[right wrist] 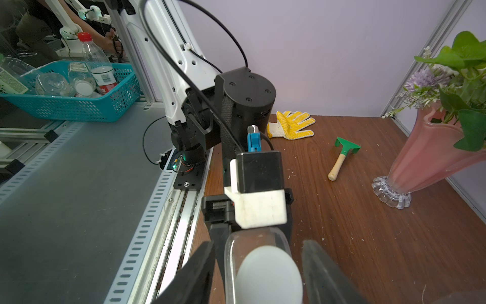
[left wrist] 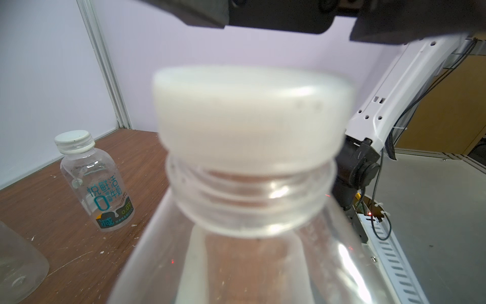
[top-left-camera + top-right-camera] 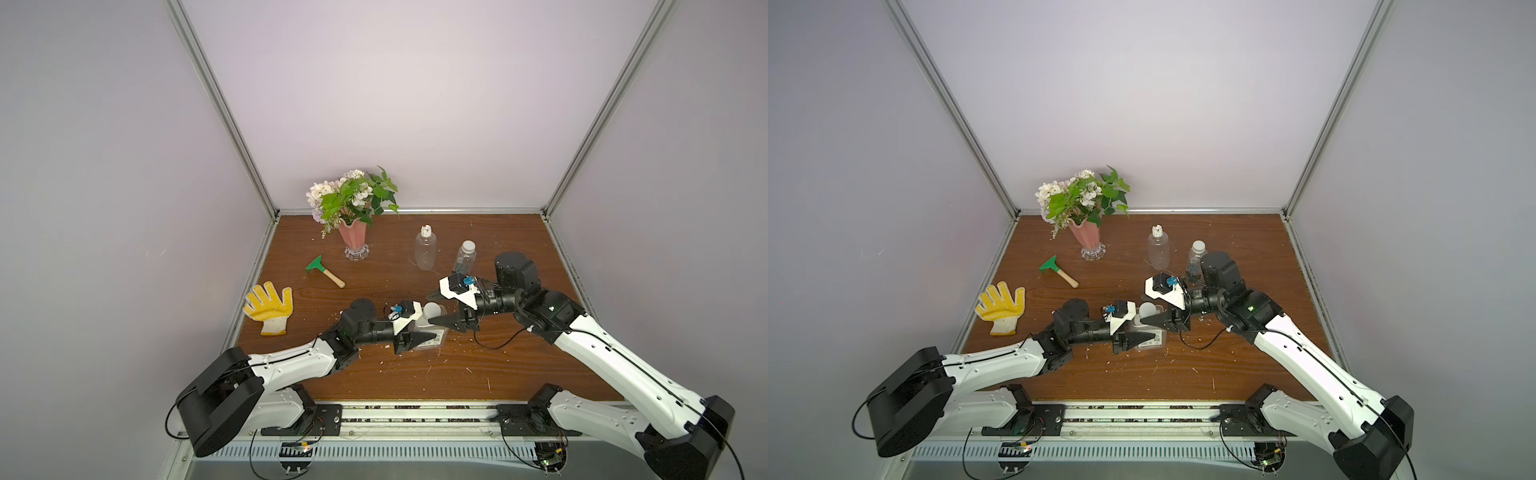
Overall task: Screw on the bottle caps
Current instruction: Screw the bottle cap onto the plastic bottle.
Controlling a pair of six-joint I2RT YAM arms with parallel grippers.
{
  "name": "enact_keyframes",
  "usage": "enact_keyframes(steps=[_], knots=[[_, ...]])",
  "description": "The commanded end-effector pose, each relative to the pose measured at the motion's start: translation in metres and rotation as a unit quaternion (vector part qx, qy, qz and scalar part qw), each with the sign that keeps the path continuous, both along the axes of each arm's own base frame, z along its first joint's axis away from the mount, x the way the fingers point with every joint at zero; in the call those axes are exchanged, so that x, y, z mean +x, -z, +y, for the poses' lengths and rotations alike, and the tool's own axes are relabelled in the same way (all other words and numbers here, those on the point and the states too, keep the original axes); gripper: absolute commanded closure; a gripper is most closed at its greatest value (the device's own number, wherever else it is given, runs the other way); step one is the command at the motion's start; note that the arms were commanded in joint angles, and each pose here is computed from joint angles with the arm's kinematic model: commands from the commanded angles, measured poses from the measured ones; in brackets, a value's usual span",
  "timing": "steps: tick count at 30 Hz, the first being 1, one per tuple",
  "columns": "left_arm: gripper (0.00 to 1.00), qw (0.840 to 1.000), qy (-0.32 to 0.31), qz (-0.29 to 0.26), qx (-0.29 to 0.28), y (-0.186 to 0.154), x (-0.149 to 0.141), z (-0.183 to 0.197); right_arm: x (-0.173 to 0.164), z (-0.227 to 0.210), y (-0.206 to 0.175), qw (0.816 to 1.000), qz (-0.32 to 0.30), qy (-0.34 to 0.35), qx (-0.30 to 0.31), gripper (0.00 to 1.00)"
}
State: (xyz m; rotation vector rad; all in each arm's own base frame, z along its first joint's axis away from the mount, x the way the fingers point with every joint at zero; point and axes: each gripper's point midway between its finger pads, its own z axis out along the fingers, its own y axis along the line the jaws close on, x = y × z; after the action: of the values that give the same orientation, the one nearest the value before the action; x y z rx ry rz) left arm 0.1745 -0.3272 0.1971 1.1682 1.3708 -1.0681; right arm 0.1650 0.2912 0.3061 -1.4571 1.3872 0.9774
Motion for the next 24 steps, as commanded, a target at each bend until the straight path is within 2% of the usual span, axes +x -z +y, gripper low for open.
enact_keyframes(steps=[1,13,24], knots=[[0.56,1.000,0.006,-0.017,-0.020,-0.018,0.002,-0.001,-0.001,0.001,0.007,1.000,0.001,-0.006,-0.005,0.42],[0.56,1.000,0.001,-0.020,-0.020,-0.018,0.003,-0.001,0.000,0.001,0.015,1.000,0.008,0.000,-0.013,0.52],[0.56,0.997,-0.027,-0.053,-0.046,-0.040,0.012,0.002,0.007,-0.002,0.033,0.999,0.029,0.038,-0.021,0.54]])
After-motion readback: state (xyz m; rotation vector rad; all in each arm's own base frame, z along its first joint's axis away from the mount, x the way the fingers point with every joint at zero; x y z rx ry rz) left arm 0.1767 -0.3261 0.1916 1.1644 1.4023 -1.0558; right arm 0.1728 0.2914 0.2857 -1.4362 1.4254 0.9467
